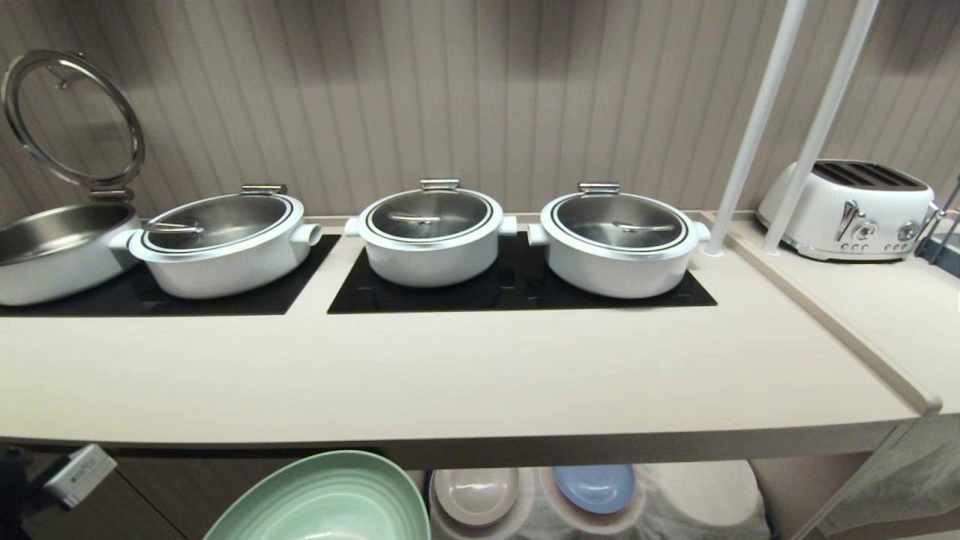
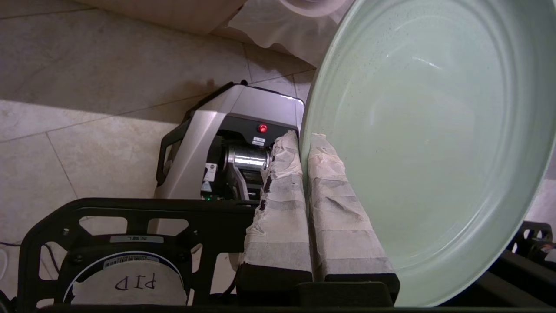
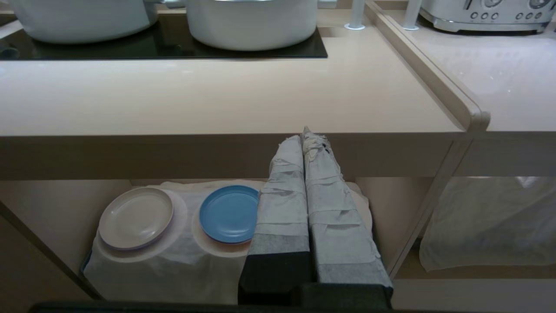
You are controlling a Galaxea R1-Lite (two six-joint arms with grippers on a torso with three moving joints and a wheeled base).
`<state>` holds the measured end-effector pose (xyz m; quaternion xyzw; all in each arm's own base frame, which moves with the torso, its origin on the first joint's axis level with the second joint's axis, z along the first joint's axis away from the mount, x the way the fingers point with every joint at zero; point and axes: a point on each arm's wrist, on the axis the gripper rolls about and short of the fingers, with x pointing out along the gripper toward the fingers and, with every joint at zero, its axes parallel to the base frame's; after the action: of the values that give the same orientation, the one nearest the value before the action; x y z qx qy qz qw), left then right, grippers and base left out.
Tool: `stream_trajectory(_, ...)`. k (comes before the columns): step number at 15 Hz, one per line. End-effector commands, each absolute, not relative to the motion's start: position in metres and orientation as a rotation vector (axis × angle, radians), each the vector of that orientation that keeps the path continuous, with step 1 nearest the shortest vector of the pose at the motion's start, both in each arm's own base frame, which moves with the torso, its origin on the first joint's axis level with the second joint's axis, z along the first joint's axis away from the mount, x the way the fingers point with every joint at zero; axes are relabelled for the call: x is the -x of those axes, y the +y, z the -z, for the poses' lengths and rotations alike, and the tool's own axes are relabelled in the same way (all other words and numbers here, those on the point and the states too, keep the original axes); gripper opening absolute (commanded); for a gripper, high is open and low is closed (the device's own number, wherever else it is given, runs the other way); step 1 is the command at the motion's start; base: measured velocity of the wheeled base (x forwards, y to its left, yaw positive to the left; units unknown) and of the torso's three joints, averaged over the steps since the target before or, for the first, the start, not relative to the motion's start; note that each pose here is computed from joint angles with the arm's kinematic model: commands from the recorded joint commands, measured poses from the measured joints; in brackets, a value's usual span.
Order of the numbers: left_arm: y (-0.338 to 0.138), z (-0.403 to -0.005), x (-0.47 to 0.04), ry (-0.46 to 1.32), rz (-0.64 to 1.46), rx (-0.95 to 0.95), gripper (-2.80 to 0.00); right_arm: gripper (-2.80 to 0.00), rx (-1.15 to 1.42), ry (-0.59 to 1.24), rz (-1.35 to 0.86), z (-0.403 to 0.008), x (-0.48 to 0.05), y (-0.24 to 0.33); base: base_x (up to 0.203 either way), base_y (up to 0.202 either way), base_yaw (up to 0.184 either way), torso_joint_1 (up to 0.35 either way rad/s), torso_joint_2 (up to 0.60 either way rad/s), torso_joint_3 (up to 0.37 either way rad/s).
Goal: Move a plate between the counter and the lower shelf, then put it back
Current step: Put the plate in the cupboard
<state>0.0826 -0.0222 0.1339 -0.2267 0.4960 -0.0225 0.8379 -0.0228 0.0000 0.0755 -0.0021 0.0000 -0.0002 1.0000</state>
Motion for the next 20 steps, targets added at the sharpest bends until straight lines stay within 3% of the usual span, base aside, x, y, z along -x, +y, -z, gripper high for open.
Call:
stream_trajectory(1, -0.0223, -0.1340, -0.0828, 1.052, 0.048, 0.479, -2.80, -2.80, 0.005, 0.000, 0.001, -0.0755, 0.0228, 0.0000, 0.000, 0.000, 0.000, 0.000, 0.00, 0.000)
stream_trajectory(20, -0.0256, -0.1337, -0.0815, 1.064, 0.087, 0.465, -2.80, -2.80, 0.005, 0.000, 0.000, -0.0755, 0.0228, 0.0000, 0.000, -0.184, 0.000, 0.002, 0.00, 0.001)
